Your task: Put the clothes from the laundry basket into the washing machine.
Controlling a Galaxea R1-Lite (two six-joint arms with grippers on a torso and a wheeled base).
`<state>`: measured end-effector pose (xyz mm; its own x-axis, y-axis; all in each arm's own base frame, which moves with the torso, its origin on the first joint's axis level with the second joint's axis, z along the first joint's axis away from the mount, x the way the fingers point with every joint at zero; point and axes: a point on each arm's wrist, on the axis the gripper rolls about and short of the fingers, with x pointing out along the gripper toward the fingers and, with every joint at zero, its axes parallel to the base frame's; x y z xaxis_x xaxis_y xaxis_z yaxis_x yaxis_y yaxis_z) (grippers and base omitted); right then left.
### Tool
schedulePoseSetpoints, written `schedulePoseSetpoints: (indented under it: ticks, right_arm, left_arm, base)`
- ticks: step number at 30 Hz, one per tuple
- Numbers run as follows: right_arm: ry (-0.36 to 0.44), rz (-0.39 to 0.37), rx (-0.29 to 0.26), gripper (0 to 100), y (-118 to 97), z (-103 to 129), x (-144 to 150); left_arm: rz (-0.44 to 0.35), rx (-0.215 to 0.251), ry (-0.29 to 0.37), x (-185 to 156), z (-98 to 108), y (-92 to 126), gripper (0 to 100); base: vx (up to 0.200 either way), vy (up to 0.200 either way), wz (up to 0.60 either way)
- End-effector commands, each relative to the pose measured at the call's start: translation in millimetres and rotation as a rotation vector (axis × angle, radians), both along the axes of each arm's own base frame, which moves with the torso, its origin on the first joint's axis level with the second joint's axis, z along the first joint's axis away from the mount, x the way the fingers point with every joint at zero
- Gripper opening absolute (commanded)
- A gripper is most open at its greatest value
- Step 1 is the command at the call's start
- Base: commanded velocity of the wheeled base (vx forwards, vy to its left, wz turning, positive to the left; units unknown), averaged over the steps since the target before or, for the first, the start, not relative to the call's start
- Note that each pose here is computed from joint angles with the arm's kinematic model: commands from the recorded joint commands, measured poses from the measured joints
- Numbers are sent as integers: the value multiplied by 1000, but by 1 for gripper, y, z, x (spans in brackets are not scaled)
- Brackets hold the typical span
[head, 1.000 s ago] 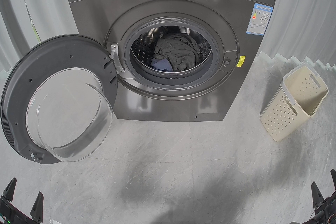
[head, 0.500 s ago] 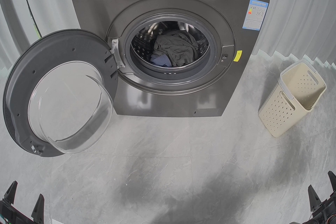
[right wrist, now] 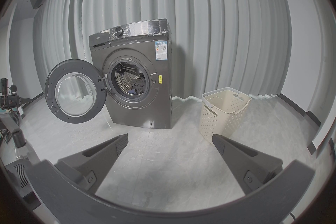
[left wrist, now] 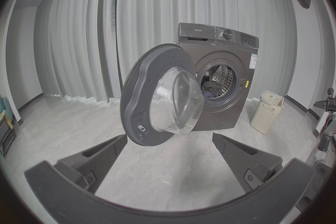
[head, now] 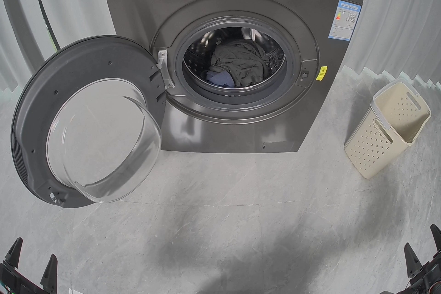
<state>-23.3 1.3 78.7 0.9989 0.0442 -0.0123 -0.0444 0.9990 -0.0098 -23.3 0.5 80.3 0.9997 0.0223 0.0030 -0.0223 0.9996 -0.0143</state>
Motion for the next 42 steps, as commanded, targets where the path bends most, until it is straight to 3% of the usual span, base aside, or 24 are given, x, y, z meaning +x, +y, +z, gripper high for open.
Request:
schedulePoseSetpoints:
  ticks: [1, 15, 33, 42]
  right_arm:
    - [0, 0, 0, 100, 0, -3, 0]
    - [0, 0, 0, 100, 0, -3, 0]
    - [0, 2, 0, 100, 0, -3, 0]
    - [0, 2, 0, 100, 0, -3, 0]
  left_arm:
    - [1, 0, 5, 0, -5, 0, 100]
    - [-5, 2, 5, 0, -5, 0, 100]
    - [-7, 20, 5, 0, -5, 0, 100]
    - [-1, 22, 2, 0, -4, 0, 100]
  base:
    - [0, 0, 0]
    - [-43, 0, 0]
    - [0, 200, 0]
    - [0, 0, 0]
